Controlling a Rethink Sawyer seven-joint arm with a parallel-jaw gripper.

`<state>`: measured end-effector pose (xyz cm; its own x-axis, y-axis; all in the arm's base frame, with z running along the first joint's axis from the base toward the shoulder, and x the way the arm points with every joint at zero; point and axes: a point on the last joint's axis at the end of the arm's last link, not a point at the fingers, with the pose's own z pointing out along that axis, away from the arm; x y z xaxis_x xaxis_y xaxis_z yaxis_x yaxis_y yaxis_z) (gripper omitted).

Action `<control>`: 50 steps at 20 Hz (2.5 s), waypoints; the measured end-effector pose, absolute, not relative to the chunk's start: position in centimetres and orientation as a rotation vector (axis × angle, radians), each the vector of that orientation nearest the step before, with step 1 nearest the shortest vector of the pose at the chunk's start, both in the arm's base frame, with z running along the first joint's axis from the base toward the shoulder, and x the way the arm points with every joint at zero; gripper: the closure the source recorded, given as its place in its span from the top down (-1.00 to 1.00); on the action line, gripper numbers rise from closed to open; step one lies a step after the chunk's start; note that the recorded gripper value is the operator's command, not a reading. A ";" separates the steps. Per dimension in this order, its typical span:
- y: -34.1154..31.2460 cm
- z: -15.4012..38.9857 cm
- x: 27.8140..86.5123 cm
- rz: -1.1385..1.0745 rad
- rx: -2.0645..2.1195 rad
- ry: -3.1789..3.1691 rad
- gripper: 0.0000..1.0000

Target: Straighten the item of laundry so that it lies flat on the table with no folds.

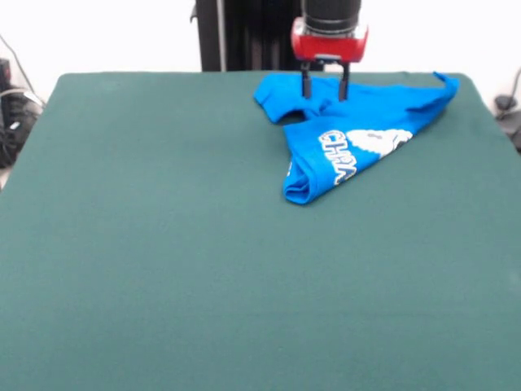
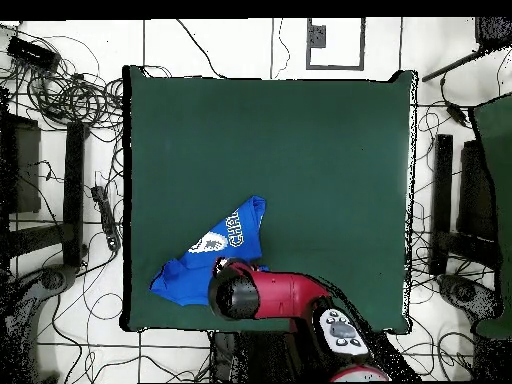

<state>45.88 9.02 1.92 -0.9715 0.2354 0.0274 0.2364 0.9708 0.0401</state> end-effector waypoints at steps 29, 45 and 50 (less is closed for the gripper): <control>8.2 1.9 51.3 -0.061 -0.386 -3.192 1.00; 8.2 0.4 51.2 -0.064 -0.380 -3.175 1.00; 7.4 -0.2 50.5 -0.058 -0.358 -3.164 1.00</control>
<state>50.47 7.42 -0.22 -0.9737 0.2243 -0.0392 0.2227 0.9740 0.0410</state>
